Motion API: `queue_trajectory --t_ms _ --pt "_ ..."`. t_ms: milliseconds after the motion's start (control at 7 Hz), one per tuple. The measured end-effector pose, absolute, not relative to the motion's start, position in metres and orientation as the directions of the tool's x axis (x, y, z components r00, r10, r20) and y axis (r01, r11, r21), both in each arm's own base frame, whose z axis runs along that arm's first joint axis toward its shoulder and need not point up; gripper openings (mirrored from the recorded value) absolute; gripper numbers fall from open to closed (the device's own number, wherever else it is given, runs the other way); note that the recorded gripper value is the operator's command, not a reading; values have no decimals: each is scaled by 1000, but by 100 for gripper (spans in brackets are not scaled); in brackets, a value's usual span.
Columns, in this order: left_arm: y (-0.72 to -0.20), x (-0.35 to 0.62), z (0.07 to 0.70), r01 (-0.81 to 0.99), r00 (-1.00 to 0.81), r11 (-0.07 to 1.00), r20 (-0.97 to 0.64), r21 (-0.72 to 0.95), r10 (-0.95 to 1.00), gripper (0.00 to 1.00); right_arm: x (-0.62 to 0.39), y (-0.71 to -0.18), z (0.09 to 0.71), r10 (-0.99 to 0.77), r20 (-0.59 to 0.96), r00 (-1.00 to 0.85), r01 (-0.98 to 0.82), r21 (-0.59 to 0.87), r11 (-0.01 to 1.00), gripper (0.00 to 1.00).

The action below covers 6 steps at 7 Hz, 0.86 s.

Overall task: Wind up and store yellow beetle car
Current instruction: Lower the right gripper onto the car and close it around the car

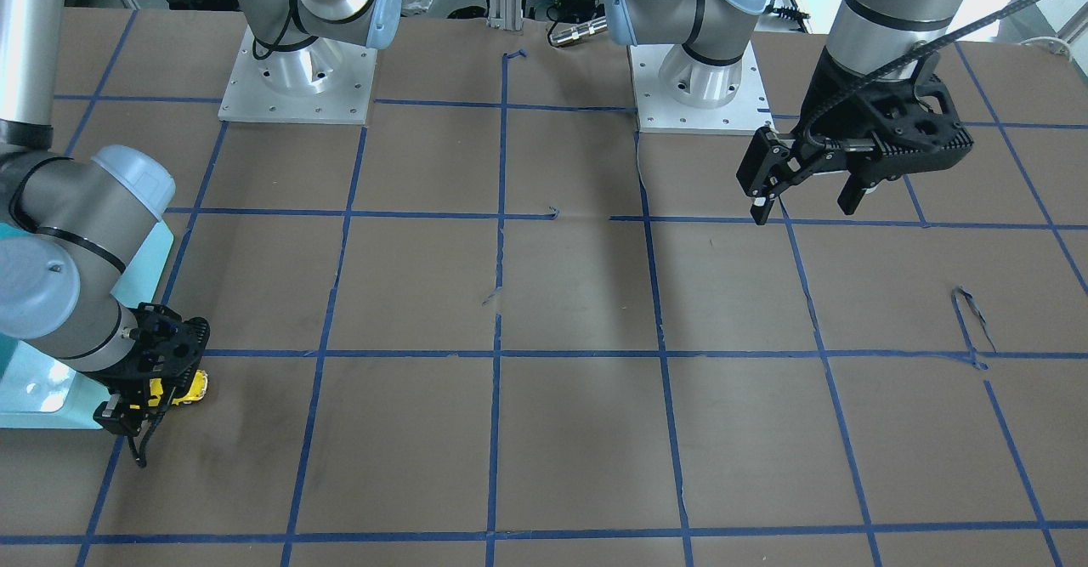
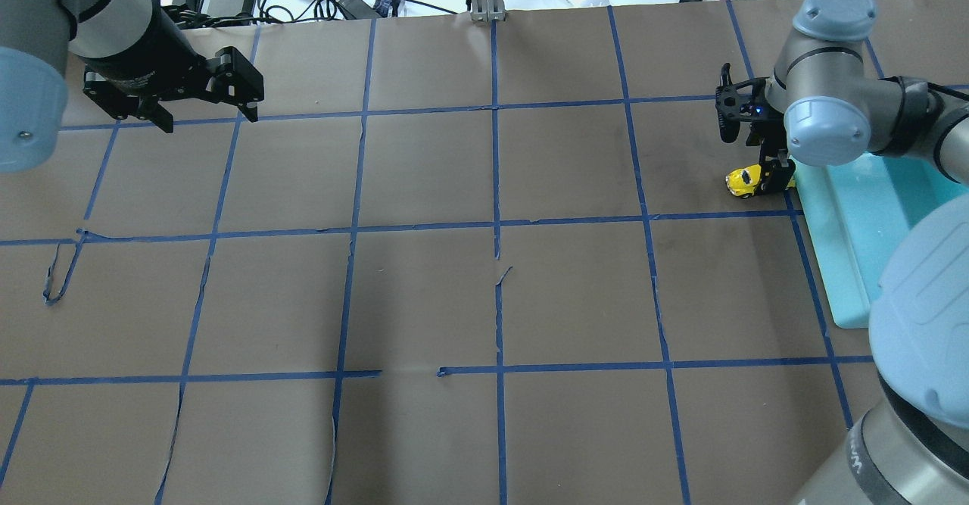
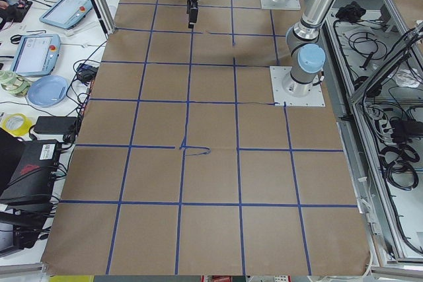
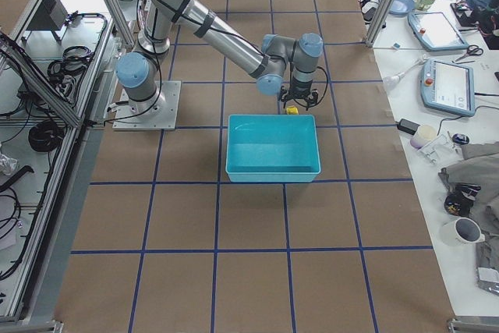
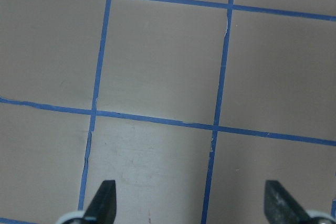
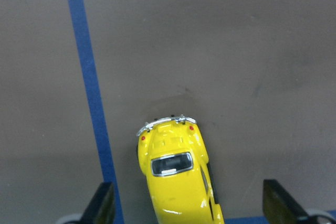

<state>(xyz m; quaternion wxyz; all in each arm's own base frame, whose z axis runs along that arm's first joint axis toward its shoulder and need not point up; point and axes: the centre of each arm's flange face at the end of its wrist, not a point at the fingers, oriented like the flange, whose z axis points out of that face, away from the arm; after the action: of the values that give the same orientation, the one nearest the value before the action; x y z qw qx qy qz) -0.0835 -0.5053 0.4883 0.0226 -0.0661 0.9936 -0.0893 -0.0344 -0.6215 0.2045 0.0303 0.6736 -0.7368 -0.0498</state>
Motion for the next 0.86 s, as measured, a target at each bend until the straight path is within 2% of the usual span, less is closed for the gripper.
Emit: queue_trajectory --t_ms 143,286,429,571,857 --pt "-505 -84 488 -127 -990 975 -32 -179 -135 100 -35 -622 199 -996 -35 -82 -990 119 77 100" --pt "-505 -84 488 -127 -990 976 -31 -179 -135 100 -36 -622 193 -996 -46 -74 -990 123 68 67" --pt "-505 -84 488 -127 -990 976 -30 -180 -134 100 -36 -622 189 -996 -53 -71 -990 124 64 16" --pt "-506 -84 488 -127 -990 975 -30 -181 -134 100 -36 -622 187 -996 -57 -70 -990 125 62 0" --pt "-506 -84 489 -127 -990 975 -31 -182 -135 100 -35 -623 192 -996 -52 -72 -990 123 65 0"
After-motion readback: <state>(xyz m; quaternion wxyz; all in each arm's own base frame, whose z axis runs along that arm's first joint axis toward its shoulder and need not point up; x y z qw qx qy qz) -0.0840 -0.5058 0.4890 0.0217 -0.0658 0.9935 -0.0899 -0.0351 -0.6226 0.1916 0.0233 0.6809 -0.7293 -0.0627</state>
